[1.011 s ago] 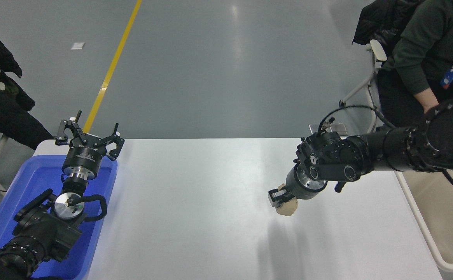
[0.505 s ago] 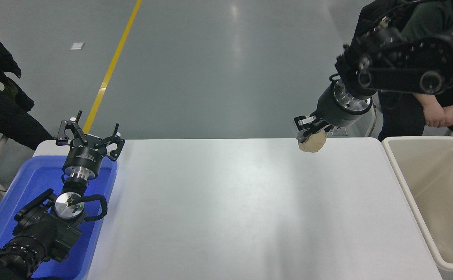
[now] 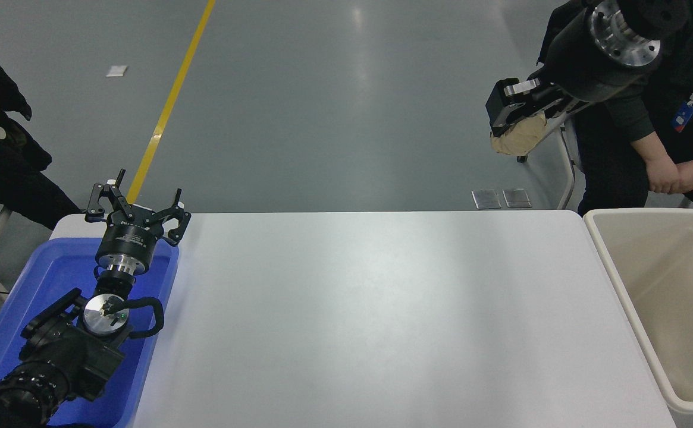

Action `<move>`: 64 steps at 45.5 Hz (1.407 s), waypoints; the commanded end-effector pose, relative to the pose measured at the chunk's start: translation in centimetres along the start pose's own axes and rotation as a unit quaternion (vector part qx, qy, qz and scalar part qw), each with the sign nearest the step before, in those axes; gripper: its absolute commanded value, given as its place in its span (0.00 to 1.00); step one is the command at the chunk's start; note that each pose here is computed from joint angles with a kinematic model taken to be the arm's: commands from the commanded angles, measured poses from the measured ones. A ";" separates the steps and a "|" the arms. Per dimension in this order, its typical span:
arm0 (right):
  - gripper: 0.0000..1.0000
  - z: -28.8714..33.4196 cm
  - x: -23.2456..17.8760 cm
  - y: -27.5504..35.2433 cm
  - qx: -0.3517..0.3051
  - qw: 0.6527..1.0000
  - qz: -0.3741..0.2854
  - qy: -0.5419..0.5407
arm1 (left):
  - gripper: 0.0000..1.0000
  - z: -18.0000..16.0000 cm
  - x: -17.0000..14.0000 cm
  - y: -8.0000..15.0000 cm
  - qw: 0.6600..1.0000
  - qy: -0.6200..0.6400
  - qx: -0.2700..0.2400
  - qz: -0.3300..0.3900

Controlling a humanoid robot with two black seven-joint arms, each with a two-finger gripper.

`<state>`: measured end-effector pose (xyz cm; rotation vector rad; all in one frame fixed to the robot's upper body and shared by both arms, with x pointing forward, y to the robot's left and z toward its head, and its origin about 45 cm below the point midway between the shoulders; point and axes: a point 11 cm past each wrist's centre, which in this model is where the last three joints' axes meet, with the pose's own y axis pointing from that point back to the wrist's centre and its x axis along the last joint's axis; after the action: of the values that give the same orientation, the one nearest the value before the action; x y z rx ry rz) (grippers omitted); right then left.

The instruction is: Pick up paper ball place in dustbin

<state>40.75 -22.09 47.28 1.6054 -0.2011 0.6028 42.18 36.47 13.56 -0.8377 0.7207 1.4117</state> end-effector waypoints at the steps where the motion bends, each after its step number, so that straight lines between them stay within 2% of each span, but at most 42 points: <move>1: 0.00 0.5 0.3 0.6 -0.004 1.000 0.007 -0.004 | 0.99 0.0 0.0 0.0 1.000 0.000 0.000 0.000; 9: 0.00 4.4 1.5 -0.8 -0.030 0.998 0.025 -0.047 | 0.99 0.0 0.0 0.0 1.000 0.000 0.000 0.000; 14: 0.00 10.3 1.7 -1.9 -0.060 0.990 0.055 -0.113 | 0.99 0.0 0.0 0.0 1.000 0.000 0.000 0.000; 23: 0.00 23.0 0.3 -4.6 -0.181 0.949 0.142 -0.215 | 0.99 0.0 0.0 0.0 1.000 0.000 0.000 0.000; 24: 0.00 25.4 -0.8 -5.2 -0.210 0.938 0.157 -0.229 | 0.99 0.0 0.0 0.0 1.000 0.000 0.000 0.000; 27: 0.00 28.2 -2.4 -5.8 -0.243 0.921 0.183 -0.243 | 0.99 0.0 0.0 0.0 1.000 0.000 0.000 0.000; 33: 0.00 31.3 -6.3 -8.7 -0.273 0.898 0.224 -0.262 | 0.99 0.0 0.0 0.0 1.000 0.000 0.000 0.000; 39: 0.00 35.0 -10.5 -8.8 -0.305 0.865 0.271 -0.293 | 0.99 0.0 0.0 0.0 1.000 0.000 0.000 0.000; 55: 0.00 37.8 -20.3 -13.0 -0.391 0.823 0.320 -0.260 | 0.99 0.0 0.0 0.0 1.000 0.000 0.000 0.000; 64: 0.00 36.6 -25.8 -17.0 -0.398 0.808 0.319 -0.296 | 0.99 0.0 0.0 0.0 1.000 0.000 0.000 0.000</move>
<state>41.18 -59.52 25.77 0.8885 -1.2656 0.4380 42.19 36.43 13.57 -0.8382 0.7211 1.4106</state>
